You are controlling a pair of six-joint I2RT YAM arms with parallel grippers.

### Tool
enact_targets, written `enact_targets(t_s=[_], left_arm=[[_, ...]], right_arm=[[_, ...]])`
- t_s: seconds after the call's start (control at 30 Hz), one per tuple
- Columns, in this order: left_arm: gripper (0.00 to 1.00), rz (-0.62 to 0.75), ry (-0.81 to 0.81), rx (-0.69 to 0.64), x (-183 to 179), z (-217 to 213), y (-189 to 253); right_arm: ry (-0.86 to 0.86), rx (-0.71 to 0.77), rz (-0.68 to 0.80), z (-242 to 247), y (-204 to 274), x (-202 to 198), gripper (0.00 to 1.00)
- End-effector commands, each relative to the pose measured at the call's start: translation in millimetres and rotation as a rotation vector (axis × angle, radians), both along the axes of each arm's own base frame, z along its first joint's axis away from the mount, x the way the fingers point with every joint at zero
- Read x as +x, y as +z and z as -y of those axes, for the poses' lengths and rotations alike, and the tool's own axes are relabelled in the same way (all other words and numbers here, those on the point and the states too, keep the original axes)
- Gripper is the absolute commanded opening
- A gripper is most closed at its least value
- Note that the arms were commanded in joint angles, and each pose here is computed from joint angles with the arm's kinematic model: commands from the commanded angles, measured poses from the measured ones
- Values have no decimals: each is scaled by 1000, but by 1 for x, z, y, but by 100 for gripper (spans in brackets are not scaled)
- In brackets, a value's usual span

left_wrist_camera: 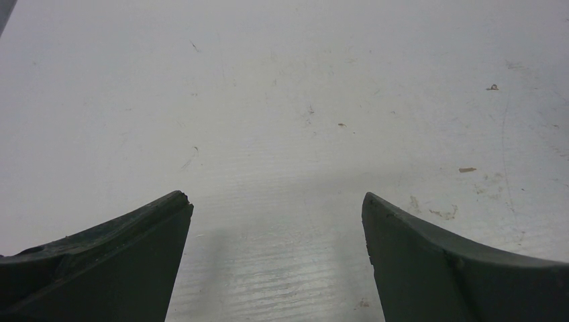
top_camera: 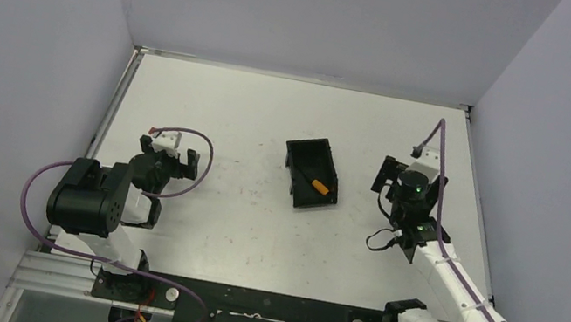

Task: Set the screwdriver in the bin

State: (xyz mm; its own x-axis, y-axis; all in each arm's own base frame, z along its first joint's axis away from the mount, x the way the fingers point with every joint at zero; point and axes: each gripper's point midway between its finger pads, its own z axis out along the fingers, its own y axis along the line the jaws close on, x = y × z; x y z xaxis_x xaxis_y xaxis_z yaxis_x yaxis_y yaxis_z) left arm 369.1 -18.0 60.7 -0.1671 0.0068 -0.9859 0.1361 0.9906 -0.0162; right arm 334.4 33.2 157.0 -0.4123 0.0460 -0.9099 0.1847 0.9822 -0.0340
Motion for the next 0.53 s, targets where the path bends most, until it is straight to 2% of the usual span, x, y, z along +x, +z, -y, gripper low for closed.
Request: enact_targets(t_s=[0.0,0.1,0.3,0.5], left_arm=[[97,68,-6,-4,6,0,19],[97,69,-7,-4,6,0,19],[97,66,-7,-3,6,0,18],[97,62,-2,-1,7,0,17]], right_arm=[[-144,101,212,34,13,-2,100],[-163,93,261,47,3,-10,100],[-142,76,264,48,-23,-19,100],[-131,79,263,47,-25,-20,100]])
